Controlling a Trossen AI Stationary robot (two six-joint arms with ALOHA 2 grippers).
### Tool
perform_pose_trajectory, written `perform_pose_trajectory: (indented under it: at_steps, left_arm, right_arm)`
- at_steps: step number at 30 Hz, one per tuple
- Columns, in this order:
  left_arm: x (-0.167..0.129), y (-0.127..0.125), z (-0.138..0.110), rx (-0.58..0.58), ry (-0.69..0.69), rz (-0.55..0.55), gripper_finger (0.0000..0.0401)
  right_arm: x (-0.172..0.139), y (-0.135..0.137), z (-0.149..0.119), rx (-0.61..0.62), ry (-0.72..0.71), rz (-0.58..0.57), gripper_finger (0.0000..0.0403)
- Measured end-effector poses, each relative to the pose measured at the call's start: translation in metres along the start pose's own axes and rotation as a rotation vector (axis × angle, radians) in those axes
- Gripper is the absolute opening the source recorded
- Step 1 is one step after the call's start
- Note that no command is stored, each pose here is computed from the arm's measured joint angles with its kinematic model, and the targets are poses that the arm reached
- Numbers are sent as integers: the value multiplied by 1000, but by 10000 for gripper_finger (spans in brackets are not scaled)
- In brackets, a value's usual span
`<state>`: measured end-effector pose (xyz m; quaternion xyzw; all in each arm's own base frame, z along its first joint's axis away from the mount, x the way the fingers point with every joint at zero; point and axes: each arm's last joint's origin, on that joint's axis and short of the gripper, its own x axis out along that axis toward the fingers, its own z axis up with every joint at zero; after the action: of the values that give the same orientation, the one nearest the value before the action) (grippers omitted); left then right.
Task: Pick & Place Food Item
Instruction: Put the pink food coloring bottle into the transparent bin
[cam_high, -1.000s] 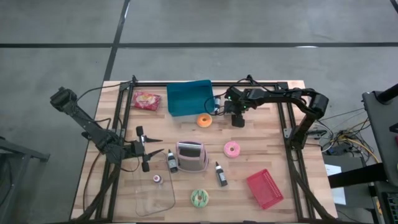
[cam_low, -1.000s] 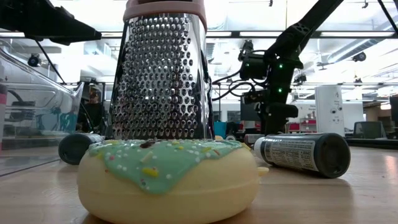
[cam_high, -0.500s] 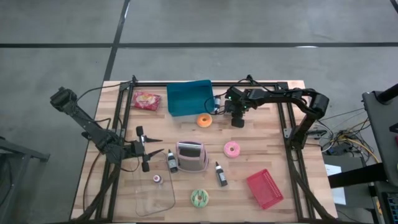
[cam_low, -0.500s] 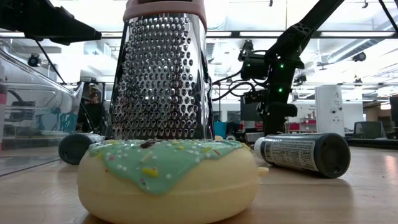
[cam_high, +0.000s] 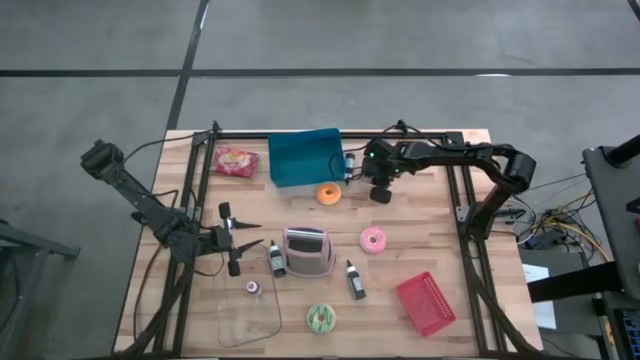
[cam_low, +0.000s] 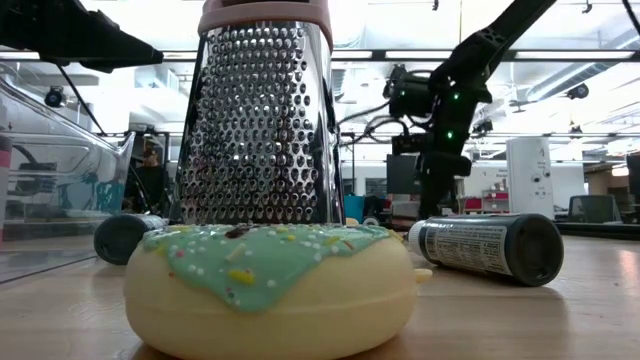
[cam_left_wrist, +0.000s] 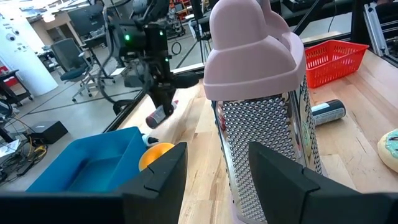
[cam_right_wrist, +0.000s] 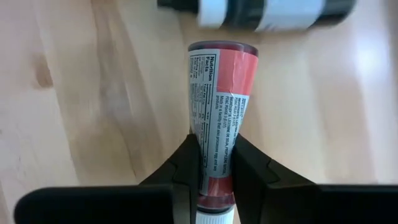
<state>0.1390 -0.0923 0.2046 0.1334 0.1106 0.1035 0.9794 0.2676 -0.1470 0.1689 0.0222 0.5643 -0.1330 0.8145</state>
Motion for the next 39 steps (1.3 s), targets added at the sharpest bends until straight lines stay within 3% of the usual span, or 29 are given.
perform_pose_trajectory:
  at_steps: [12,21,25,33,39]
  left_arm:
    - [0,2,2,-4,-6,48,175]
    - [3,12,42,23,-81,91,175]
    - [11,24,58,37,-101,93,175]
    - [36,61,68,-11,-104,147,175]
    - [51,93,71,-54,-149,100,174]
  right_arm:
    - [-56,3,11,-9,-238,-67,53]
    - [-97,25,35,-84,-411,-94,53]
    - [-108,34,49,-139,-440,-153,54]
    - [-128,41,76,-193,-505,-159,54]
    - [-137,44,93,-223,-549,-158,54]
